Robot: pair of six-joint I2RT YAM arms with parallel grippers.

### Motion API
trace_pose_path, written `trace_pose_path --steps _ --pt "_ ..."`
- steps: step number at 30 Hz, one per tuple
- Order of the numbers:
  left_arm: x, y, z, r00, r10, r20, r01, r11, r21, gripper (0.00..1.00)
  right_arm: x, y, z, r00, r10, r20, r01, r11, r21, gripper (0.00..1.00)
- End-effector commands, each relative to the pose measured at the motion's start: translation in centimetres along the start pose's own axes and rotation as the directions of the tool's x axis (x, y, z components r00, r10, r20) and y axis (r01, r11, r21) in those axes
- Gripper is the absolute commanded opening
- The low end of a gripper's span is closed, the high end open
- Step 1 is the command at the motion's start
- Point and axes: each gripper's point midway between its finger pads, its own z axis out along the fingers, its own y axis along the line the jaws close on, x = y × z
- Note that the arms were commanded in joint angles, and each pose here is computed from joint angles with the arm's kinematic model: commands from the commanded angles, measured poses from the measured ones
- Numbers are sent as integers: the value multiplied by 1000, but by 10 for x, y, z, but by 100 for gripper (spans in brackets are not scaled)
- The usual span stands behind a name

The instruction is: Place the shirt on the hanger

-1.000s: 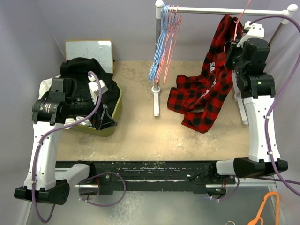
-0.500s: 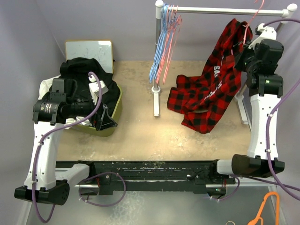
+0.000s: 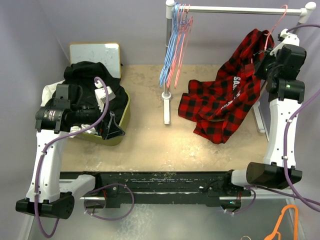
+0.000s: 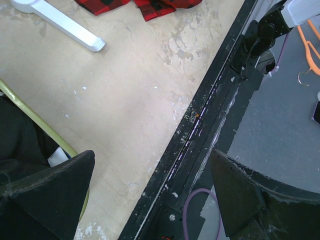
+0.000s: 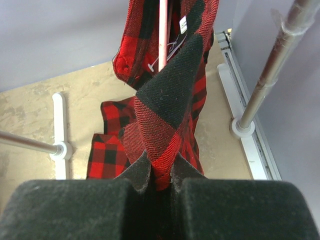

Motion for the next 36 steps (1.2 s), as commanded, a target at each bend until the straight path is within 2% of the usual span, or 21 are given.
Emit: trace_pose_path --steps 1,4,6,8,15,19,22,24,28,30,33,36 --pt "-6 0 -1 999 23 29 -23 1000 -6 99 -30 -4 -12 995 35 96 -35 999 0 0" --pt "-6 2 0 999 14 30 -14 1000 -9 99 -32 -8 -14 994 45 98 -46 999 9 1" --pt "-6 4 0 999 11 30 -10 1000 -17 99 -32 -7 -16 994 47 102 -47 999 -1 17" --pt "-5 6 1 1000 6 31 -6 1000 -26 99 -35 -3 -17 992 52 112 -49 998 -30 22" --pt "-6 10 1 1000 -5 29 6 999 -34 99 -47 1 -4 990 80 116 -72 995 -67 19" --pt "-5 12 1 1000 -10 26 11 999 -40 99 -57 3 2 988 89 130 -79 994 -79 9" --pt "-5 13 2 1000 -13 24 14 999 -36 99 -65 3 2 986 88 142 -77 994 -77 11" --pt "-5 14 3 1000 -15 23 16 999 -36 99 -72 3 0 984 83 156 -73 995 -73 19" --pt "-6 16 4 1000 -19 21 20 999 -31 99 -80 4 -2 982 80 172 -68 995 -74 55" --pt "-6 16 4 1000 -20 20 20 999 -32 99 -86 5 -7 979 83 186 -69 995 -78 69" --pt "-6 17 4 999 -28 22 29 999 -38 99 -100 7 -25 969 89 230 -72 994 -79 99" --pt "-11 17 0 999 -34 33 37 997 -67 99 -120 9 -58 949 93 300 -75 995 -70 100"
